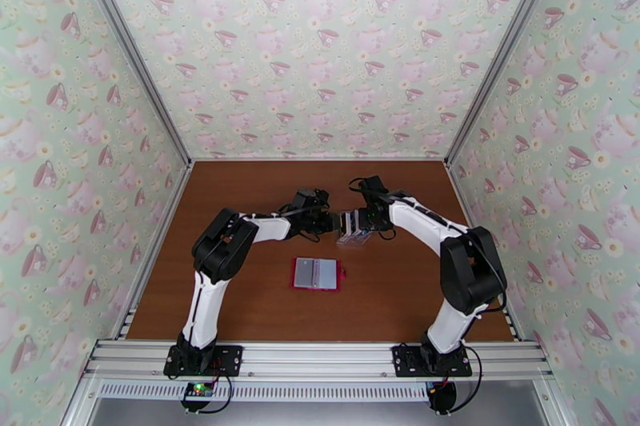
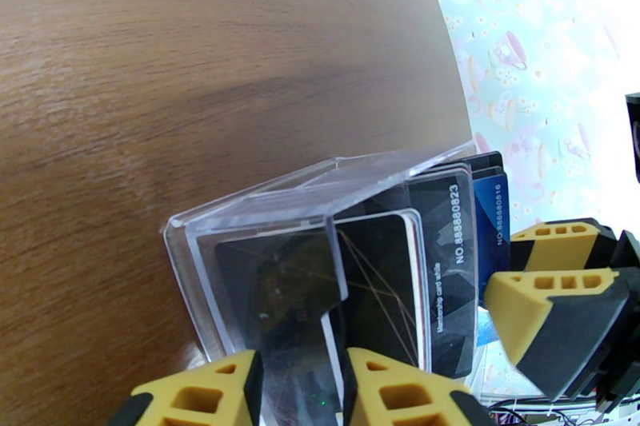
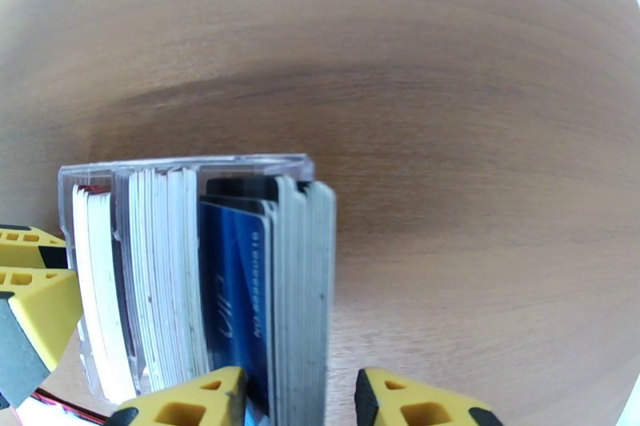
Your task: Put the credit cards into the card holder
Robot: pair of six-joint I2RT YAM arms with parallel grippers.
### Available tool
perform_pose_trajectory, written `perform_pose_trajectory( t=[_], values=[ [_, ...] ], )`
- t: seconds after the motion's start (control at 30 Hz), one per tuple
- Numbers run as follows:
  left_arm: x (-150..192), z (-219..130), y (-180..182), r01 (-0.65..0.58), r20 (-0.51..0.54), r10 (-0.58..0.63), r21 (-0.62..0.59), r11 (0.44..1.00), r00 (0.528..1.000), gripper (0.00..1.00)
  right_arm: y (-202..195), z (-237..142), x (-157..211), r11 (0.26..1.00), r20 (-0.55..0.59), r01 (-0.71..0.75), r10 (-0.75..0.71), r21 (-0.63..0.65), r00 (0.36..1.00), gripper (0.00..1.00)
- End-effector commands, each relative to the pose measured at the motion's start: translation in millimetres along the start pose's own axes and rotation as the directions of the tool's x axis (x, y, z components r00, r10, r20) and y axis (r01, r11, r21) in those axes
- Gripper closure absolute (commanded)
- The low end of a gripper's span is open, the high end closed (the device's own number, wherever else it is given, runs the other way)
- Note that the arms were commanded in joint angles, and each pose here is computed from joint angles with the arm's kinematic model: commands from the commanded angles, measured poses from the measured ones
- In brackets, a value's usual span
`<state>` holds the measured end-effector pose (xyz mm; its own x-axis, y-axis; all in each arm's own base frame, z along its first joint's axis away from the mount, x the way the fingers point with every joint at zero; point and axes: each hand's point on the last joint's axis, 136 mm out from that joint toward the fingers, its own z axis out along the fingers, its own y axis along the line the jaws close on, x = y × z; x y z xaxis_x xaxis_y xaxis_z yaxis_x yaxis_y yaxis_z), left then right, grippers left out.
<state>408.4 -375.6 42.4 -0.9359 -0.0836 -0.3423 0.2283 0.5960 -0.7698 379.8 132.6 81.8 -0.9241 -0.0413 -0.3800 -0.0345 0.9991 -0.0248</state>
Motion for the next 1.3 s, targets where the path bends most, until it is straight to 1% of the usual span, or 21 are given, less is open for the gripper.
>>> perform_pose_trajectory(
  t=[0.0,0.17,0.37,0.47,0.63,0.73,0.83,0.87,0.93,1.0,1.17,1.27],
  values=[
    [50.7,5.9,74.1,0.124,-0.108,-0.148,-0.205,0.971,0.983,0.69,-3.1,5.5,11.5,0.999,-0.048,0.025,-0.024,0.027,0.999,0.57],
    [51.3,5.5,74.7,0.124,-0.109,-0.149,-0.207,0.97,0.983,0.69,-19.0,-2.5,9.2,0.992,-0.024,0.03,-0.027,0.119,0.999,0.59],
    [51.3,4.8,76.6,0.127,-0.107,-0.152,-0.213,0.969,0.983,0.69,-29.7,-25.9,-3.7,0.987,0.044,0.009,-0.016,0.163,0.999,0.61],
    [50.6,4.2,76.8,0.127,-0.105,-0.152,-0.214,0.968,0.983,0.69,-30.4,-32.2,-7.6,0.987,0.056,0.008,-0.018,0.163,0.998,0.61],
    [50.4,3.5,77.2,0.128,-0.104,-0.154,-0.215,0.968,0.983,0.69,-29.9,-30.5,-6.9,0.986,0.048,0.013,-0.021,0.164,0.999,0.63],
    [50.3,3.6,77.3,0.129,-0.104,-0.154,-0.215,0.968,0.983,0.69,-28.3,-28.2,-5.8,0.988,0.043,0.015,-0.022,0.156,0.999,0.65],
    [50.1,3.6,76.8,0.129,-0.104,-0.154,-0.214,0.968,0.983,0.69,-26.7,-26.2,-4.5,0.989,0.034,0.019,-0.024,0.149,0.999,0.71],
    [50.5,3.5,77.0,0.128,-0.105,-0.154,-0.214,0.968,0.983,0.69,-25.5,-25.9,-4.3,0.989,0.033,0.021,-0.026,0.143,0.999,0.75],
    [51.1,3.6,77.3,0.13,-0.106,-0.155,-0.215,0.968,0.982,0.69,-25.8,-26.5,-4.3,0.989,0.034,0.021,-0.027,0.143,0.999,0.79],
    [50.5,3.5,77.1,0.129,-0.105,-0.154,-0.214,0.968,0.982,0.69,-25.8,-27.4,-5.1,0.989,0.037,0.022,-0.027,0.143,0.999,0.82],
    [50.2,3.7,76.2,0.128,-0.106,-0.153,-0.21,0.969,0.983,0.69,-25.5,-28.8,-5.6,0.988,0.039,0.028,-0.034,0.153,0.999,0.82],
    [50.7,3.8,76.4,0.129,-0.106,-0.154,-0.211,0.969,0.982,0.69,-25.3,-26.7,-4.1,0.986,0.03,0.038,-0.044,0.165,0.999,0.8]
  ],
)
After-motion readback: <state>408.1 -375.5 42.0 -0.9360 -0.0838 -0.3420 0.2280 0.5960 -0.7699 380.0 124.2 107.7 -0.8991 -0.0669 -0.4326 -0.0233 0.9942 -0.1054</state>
